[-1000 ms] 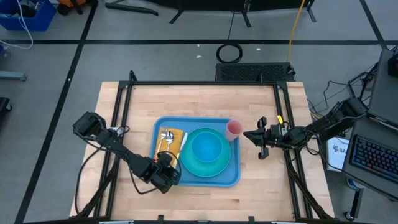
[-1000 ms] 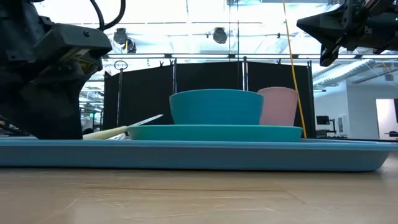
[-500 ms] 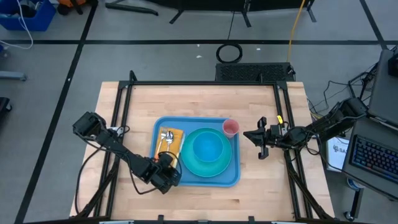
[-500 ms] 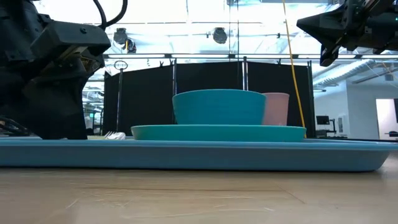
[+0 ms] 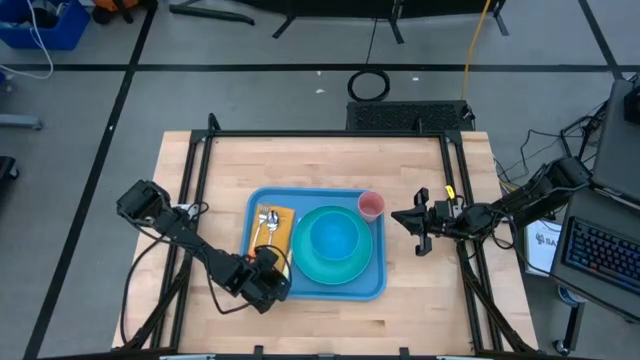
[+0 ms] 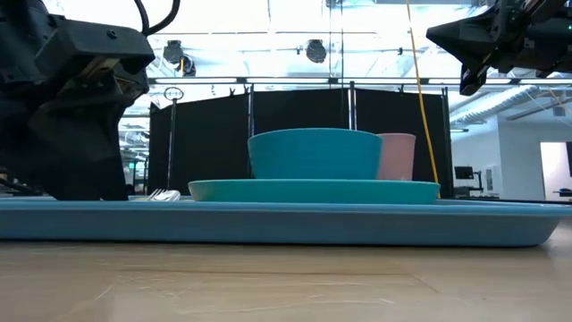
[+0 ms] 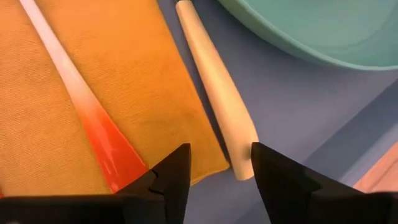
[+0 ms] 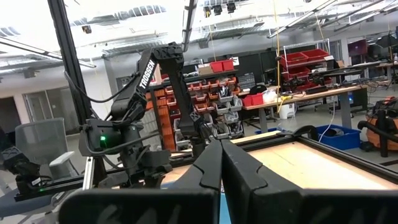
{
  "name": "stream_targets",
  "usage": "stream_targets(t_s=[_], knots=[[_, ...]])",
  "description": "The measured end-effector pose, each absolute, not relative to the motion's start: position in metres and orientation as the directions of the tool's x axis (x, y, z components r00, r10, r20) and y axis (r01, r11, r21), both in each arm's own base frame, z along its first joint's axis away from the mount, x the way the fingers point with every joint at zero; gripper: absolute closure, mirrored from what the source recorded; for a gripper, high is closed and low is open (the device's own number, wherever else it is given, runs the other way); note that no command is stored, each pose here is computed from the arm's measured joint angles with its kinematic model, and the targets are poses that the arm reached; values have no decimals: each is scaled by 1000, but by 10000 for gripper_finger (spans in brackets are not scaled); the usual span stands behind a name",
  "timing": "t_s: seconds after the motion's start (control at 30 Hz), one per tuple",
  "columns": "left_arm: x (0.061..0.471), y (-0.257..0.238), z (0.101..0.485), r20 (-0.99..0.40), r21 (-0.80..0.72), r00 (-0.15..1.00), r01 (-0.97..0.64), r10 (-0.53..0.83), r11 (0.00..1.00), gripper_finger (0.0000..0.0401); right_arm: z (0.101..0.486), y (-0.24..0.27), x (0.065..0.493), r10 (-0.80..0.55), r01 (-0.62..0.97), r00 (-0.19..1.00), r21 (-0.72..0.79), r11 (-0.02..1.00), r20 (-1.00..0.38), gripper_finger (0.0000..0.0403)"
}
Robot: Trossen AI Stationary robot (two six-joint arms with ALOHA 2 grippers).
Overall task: Set up tray
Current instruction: Adjust the yellow knife on the yellow napkin on the blue serving tray
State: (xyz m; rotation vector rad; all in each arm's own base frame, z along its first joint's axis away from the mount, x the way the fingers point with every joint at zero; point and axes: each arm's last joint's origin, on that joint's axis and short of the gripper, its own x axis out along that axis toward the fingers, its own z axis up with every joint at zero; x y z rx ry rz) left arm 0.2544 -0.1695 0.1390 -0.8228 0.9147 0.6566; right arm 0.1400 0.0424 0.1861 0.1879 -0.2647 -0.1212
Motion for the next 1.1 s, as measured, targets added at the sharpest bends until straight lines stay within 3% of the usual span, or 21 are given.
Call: stream_targets(t_s=[0.77,1.1], knots=[[266,-162,143,-892,-363,448,-794,65,488,159,186,42,140,-143,94,958,200,975,248,403],[272,-150,142,-909,-353,415,-815,38,460,155,186,42,140,-143,94,958,200,975,248,403]])
